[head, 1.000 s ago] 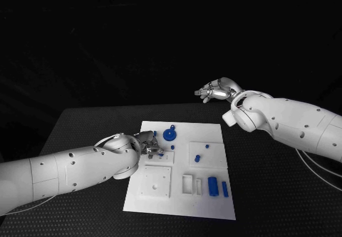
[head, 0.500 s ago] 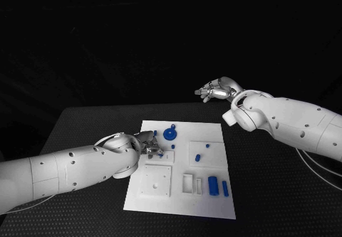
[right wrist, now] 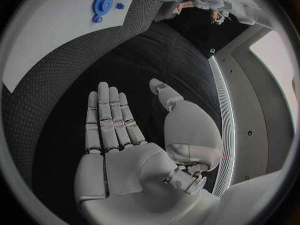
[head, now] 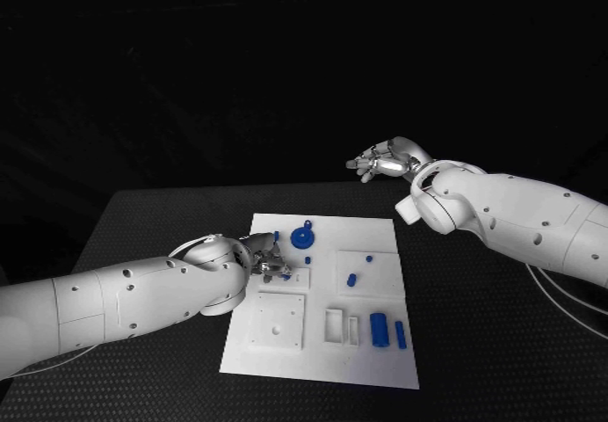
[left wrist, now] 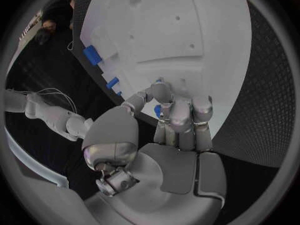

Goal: Assemble the parts on the task board

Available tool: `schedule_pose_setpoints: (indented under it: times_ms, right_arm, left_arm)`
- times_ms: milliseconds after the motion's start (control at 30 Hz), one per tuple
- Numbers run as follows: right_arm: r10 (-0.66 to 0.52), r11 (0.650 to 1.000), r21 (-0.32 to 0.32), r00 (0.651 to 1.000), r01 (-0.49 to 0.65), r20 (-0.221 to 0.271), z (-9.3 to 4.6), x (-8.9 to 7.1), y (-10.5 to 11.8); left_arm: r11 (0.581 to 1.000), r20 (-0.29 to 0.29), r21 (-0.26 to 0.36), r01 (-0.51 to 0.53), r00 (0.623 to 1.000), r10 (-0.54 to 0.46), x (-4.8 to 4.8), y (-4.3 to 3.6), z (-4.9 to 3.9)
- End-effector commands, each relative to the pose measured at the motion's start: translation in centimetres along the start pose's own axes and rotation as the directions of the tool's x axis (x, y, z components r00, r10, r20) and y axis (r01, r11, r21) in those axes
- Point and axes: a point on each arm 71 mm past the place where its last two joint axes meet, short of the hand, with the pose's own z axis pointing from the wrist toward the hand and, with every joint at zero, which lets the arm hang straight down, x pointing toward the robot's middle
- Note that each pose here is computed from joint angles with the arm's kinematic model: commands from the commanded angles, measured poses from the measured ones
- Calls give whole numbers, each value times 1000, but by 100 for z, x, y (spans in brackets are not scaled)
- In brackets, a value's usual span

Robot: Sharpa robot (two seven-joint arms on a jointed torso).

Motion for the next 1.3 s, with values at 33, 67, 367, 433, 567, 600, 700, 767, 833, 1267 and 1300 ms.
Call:
schedule_pose_setpoints:
  times_ms: [33, 67, 367, 433, 567, 600, 700, 767, 833, 1267, 1300]
  right_arm:
    - [6, 1000, -4, 1000, -6, -16, 0, 17, 0]
    - [6, 1000, -4, 1000, -6, -17, 0, 18, 1]
    - [7, 1000, -2, 1000, -7, -18, 1, 23, -4]
    - [7, 1000, -2, 1000, -7, -18, 2, 23, -5]
    - [7, 1000, -1, 1000, -7, -19, 5, 29, -8]
    - [7, 1000, -1, 1000, -7, -20, 5, 33, -10]
    - [8, 1000, 1, 1000, -8, -21, 4, 41, -17]
    - [8, 1000, 1, 1000, -8, -21, 5, 41, -20]
    - [9, 1000, 2, 1000, -9, -21, 4, 43, -21]
    - [8, 1000, 3, 1000, -8, -21, 5, 42, -25]
    - [9, 1000, 3, 1000, -8, -21, 5, 43, -24]
  left_arm:
    - [1000, -38, 0, -23, 999, 23, 50, -5, -4]
    - [1000, -38, 0, -24, 999, 24, 50, -3, -4]
    - [1000, -41, -6, -29, 999, 29, 50, 15, -4]
    - [1000, -42, -5, -30, 999, 29, 50, 17, -6]
    - [1000, -40, -6, -29, 999, 28, 51, 17, -6]
    - [1000, -40, -7, -29, 999, 29, 51, 18, -5]
    - [1000, -40, -9, -30, 999, 29, 48, 28, -3]
    - [999, -38, -14, -30, 999, 30, 44, 38, -2]
    - [999, -38, -15, -31, 999, 31, 43, 41, 0]
    - [999, -34, -26, -39, 999, 38, 34, 66, 0]
    - [999, -34, -26, -39, 999, 38, 34, 67, 0]
